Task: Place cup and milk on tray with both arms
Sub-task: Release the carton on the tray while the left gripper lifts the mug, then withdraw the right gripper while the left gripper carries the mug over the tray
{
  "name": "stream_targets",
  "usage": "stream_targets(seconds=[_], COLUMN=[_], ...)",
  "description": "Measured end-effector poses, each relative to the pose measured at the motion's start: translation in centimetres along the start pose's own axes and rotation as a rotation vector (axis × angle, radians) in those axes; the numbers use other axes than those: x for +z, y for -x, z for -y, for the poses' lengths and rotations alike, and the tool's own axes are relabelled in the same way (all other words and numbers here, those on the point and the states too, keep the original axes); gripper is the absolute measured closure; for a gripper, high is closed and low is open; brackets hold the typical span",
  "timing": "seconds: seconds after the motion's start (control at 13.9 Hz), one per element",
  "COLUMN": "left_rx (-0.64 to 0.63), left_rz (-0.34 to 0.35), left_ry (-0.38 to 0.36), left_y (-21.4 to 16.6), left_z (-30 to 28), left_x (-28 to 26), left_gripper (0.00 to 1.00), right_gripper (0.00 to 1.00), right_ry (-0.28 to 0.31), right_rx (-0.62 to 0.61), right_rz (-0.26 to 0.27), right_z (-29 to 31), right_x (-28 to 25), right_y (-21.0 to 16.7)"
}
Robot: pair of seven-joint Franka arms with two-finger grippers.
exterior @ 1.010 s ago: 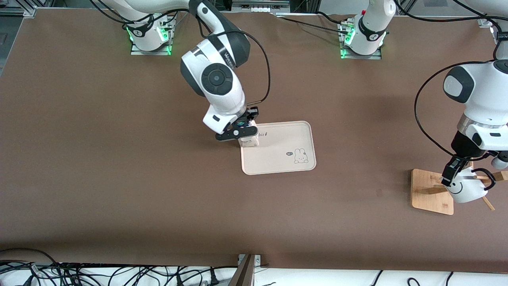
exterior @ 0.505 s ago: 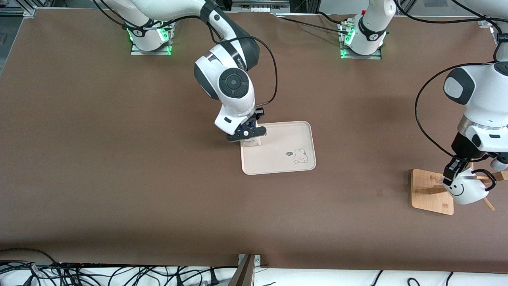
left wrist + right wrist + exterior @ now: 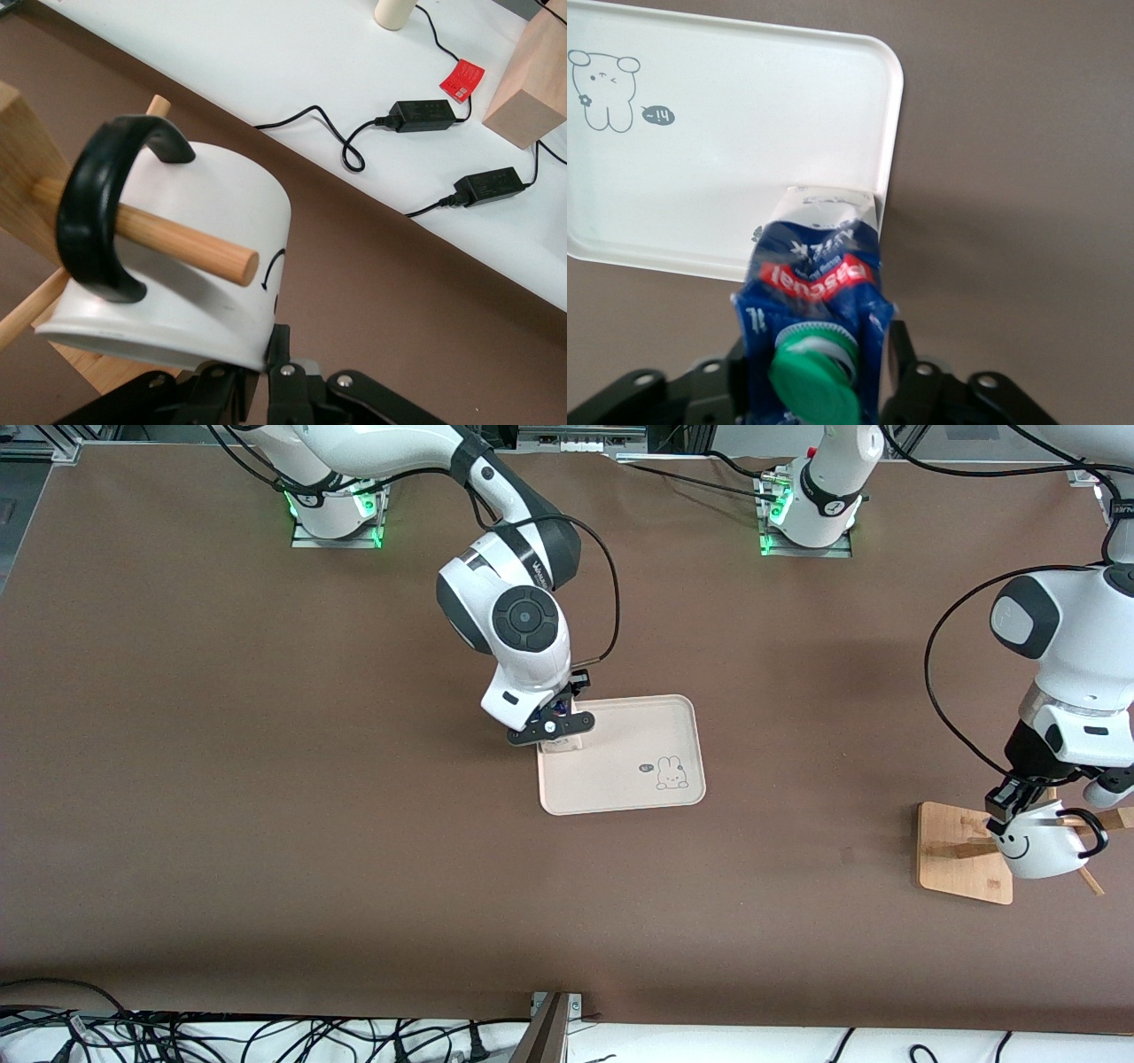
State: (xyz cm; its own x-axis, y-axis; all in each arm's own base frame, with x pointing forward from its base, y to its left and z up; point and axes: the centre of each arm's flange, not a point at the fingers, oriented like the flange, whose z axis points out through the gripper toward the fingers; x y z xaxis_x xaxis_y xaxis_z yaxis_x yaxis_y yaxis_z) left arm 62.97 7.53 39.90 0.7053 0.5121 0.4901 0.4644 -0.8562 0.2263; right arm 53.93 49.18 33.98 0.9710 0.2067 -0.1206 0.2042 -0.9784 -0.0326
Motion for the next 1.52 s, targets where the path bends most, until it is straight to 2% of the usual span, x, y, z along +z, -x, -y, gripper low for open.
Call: stream_targets(seconds=[0.22,0.29,0.51,0.72,0.79,0.94,1.08,1.3,1.52], left_rx=[0.043,0.061,0.132,0.188,0.212,0.275,0.338,0.411,0.45], left_rz=[0.046,0.082,0.195,0.242,0.256,0.33,0.407,0.507,0.603], left_ry=[0.0,-0.006,-0.023,-0.019,-0.015,-0.029,-0.05,-0.092,-0.149], left_y=[-0.3,-0.5,0.4,2.2,3.2,6.5,9.5,11.8,14.0], left_z=[-2.9,-4.5,-9.7,-13.1,-14.3,-17.1,-20.1,-24.6,-27.8], left_x=[-1.1,-1.7,-3.6,-3.8,-3.7,-3.6,-3.7,-2.8,0.9], left_gripper=[0.91,0.91,0.91,0.91,0.91,0.91,0.91,0.91,0.91], right_gripper=[0.03,0.0,0.0,0.0,0.0,0.0,0.0,0.0,0.0], right_ry=[-0.008,-0.016,-0.022,-0.025,-0.031,-0.049,-0.1,-0.108,-0.089], right_rx=[0.011,0.028,0.071,0.126,0.162,0.214,0.222,0.213,0.204], right_rz=[-0.022,-0.037,-0.051,-0.068,-0.08,-0.073,-0.059,-0.02,-0.016], right_z=[-0.1,-0.1,-0.3,-3.8,-6.5,-13.7,-20.6,-26.9,-30.4], right_x=[-0.9,-1.9,-4.8,-9.4,-11.3,-14.7,-17.8,-21.7,-25.1], right_y=[-0.4,-0.7,-0.9,-1.9,-2.6,-3.9,-4.2,-2.1,1.6])
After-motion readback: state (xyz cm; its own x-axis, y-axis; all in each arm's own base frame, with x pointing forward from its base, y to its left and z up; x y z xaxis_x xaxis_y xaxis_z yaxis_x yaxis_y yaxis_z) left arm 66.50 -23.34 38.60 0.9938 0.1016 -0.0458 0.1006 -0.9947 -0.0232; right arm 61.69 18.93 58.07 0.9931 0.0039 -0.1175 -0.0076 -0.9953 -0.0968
